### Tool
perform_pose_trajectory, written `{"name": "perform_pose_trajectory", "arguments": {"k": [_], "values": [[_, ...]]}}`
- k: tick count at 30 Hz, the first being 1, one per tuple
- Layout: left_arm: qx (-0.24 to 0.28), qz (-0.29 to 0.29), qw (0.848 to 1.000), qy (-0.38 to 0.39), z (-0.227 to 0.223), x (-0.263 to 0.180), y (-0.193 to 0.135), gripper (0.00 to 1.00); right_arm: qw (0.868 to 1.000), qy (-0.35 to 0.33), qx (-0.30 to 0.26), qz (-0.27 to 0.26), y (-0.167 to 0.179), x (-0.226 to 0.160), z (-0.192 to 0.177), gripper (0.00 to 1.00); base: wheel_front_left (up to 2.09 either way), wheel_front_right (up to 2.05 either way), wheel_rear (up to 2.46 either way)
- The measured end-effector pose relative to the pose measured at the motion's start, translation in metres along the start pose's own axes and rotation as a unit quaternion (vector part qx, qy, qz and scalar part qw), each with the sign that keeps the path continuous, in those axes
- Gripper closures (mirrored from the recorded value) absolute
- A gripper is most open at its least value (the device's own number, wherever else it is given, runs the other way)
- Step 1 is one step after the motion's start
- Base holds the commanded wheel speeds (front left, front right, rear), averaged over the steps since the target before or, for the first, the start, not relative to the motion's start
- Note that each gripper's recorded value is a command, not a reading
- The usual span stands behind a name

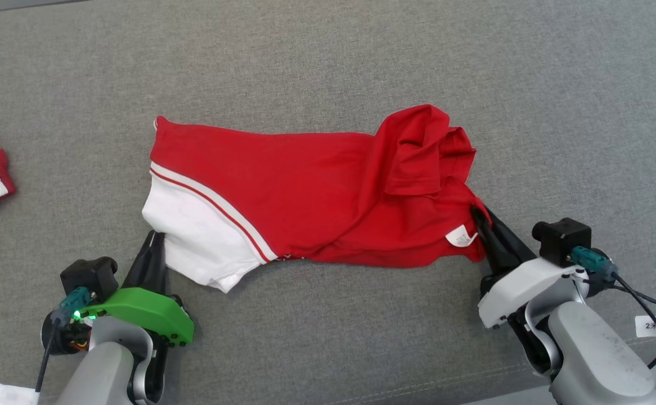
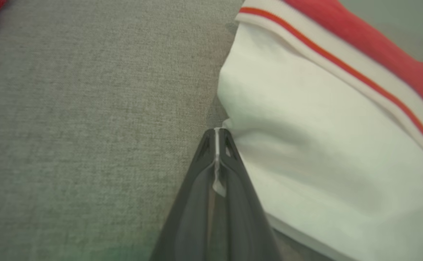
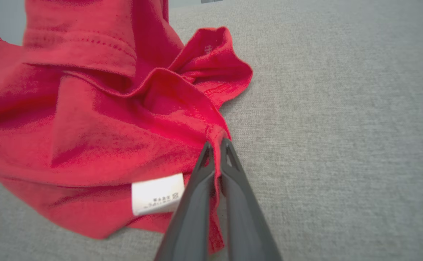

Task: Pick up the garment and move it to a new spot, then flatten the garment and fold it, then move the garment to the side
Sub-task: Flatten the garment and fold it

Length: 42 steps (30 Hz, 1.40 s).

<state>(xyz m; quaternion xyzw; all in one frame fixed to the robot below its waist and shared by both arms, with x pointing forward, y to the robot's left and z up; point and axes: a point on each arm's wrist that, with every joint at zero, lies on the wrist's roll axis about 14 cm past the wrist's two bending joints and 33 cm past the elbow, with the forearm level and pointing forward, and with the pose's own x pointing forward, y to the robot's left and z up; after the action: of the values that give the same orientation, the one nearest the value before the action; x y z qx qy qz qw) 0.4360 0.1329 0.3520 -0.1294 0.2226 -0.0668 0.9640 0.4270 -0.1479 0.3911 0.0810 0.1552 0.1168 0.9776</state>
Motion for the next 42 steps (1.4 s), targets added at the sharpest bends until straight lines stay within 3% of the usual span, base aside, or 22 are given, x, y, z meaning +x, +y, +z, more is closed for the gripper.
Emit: {"name": "perform_pose_trajectory", "arguments": {"k": [9,16,20,26,30,33,37,42], "values": [[0.034,-0.013,0.993,-0.112,0.070,-0.002,-0.011,1.00,0.994,-0.103,-0.024,-0.009,-0.011,-0.002,0.066,1.00,0.00,0.00,0.00],[0.072,-0.051,0.966,-0.244,0.166,-0.022,-0.043,1.00,0.976,-0.212,-0.059,-0.008,-0.009,-0.010,0.149,1.00,0.00,0.00,0.00],[0.096,-0.069,0.936,-0.332,0.231,-0.048,-0.063,1.00,0.959,-0.271,-0.084,-0.004,-0.002,-0.022,0.198,1.00,0.00,0.00,0.00],[0.130,-0.094,0.867,-0.472,0.323,-0.109,-0.098,1.00,0.924,-0.364,-0.117,-0.007,0.003,-0.053,0.273,1.00,0.00,0.00,0.00],[0.151,-0.106,0.825,-0.533,0.361,-0.147,-0.118,1.00,0.899,-0.415,-0.141,-0.011,0.009,-0.080,0.313,1.00,0.00,0.00,0.00],[0.158,-0.116,0.805,-0.560,0.378,-0.167,-0.130,1.00,0.885,-0.441,-0.151,-0.016,0.013,-0.098,0.332,1.00,0.00,0.00,0.00],[0.159,-0.126,0.798,-0.568,0.384,-0.177,-0.139,1.00,0.882,-0.445,-0.152,-0.021,0.013,-0.106,0.338,1.00,0.00,0.00,0.00],[0.153,-0.134,0.807,-0.555,0.380,-0.166,-0.142,1.00,0.890,-0.433,-0.143,-0.025,0.008,-0.100,0.333,1.00,0.00,0.00,0.00]]}}
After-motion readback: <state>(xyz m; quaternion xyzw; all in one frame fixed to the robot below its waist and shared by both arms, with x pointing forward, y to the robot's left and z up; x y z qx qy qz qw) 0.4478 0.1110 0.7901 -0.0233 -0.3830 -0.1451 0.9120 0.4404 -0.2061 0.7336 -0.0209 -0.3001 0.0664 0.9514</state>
